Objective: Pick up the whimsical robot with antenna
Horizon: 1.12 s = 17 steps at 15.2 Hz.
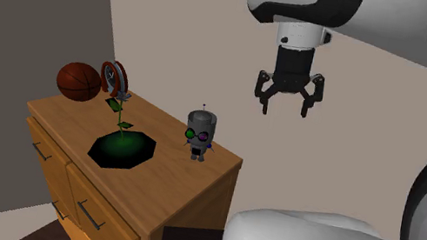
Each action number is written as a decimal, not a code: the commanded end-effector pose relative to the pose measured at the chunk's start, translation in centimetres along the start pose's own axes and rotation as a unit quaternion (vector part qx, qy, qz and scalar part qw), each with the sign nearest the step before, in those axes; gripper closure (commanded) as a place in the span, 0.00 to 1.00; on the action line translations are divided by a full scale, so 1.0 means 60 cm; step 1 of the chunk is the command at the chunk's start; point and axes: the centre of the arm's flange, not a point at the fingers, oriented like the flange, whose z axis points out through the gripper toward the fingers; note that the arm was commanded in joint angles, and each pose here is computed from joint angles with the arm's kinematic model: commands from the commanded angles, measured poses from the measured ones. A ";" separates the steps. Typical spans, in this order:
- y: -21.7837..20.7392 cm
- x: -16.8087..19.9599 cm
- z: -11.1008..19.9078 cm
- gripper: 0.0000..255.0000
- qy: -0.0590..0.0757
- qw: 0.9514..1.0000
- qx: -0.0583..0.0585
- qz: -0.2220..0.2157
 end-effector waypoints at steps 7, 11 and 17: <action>-0.072 0.099 0.041 0.00 0.004 1.000 0.006 0.002; -0.119 0.165 0.068 0.00 0.007 1.000 0.010 0.003; -0.191 0.264 0.106 0.00 0.011 1.000 0.015 0.004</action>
